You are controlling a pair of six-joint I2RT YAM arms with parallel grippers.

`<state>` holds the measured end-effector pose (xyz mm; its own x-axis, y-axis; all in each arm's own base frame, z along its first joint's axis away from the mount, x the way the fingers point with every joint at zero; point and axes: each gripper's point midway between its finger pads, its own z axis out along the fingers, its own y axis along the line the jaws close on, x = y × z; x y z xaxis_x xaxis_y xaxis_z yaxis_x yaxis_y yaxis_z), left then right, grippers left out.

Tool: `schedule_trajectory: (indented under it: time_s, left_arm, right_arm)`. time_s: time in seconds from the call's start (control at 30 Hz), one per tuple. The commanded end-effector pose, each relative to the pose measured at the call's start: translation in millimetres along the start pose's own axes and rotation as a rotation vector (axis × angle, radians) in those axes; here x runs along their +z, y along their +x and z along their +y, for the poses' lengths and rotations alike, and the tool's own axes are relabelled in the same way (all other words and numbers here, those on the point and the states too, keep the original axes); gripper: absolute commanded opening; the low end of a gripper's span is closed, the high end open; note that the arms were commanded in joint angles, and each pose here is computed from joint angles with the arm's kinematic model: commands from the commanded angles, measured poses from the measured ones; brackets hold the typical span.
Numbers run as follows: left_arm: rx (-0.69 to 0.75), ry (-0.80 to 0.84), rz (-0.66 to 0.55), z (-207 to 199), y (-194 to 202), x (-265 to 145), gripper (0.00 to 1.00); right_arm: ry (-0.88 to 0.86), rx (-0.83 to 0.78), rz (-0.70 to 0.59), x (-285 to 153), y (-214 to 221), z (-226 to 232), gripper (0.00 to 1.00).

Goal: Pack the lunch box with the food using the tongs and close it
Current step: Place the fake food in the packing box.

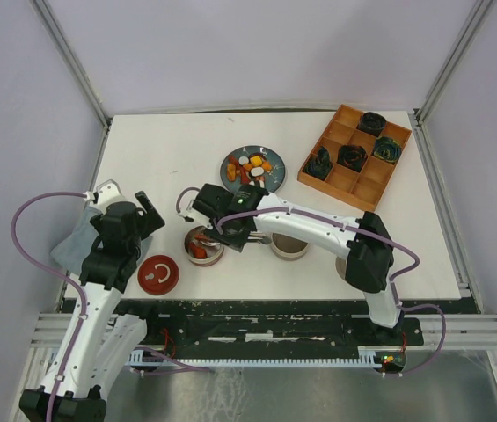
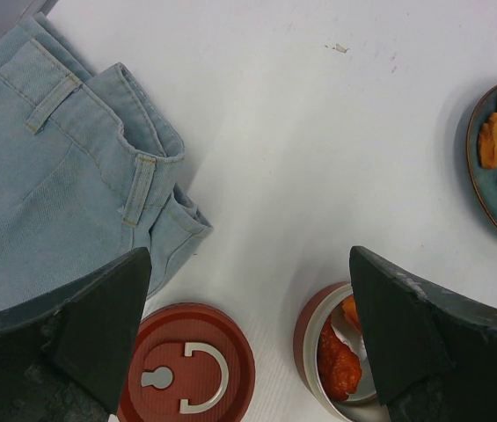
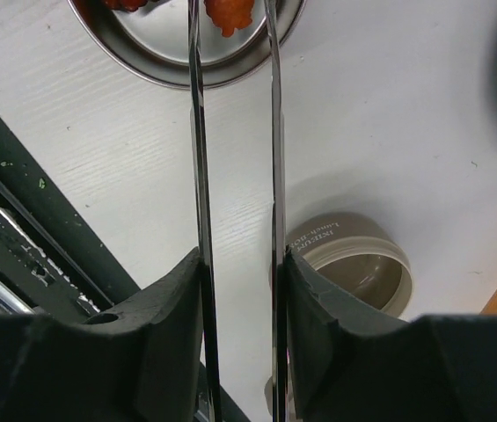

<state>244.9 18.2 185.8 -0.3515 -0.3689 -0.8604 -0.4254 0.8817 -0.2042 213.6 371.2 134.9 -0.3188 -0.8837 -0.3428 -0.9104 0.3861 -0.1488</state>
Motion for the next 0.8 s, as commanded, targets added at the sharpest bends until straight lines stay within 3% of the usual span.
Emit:
schedule_trajectory:
  time_s: [0.0, 0.27, 0.77]
  left_arm:
    - [-0.033, 0.004, -0.035, -3, -11, 0, 1.00]
    - [-0.029, 0.008, -0.028, -4, -9, 1, 1.00]
    - [-0.026, 0.013, -0.020, -5, -7, 2, 1.00]
  right_arm:
    - [0.080, -0.038, -0.049, -5, -19, -11, 0.45]
    - [0.090, -0.056, -0.053, -7, -20, -11, 0.52]
    - [0.091, -0.018, -0.081, -23, -23, -12, 0.52]
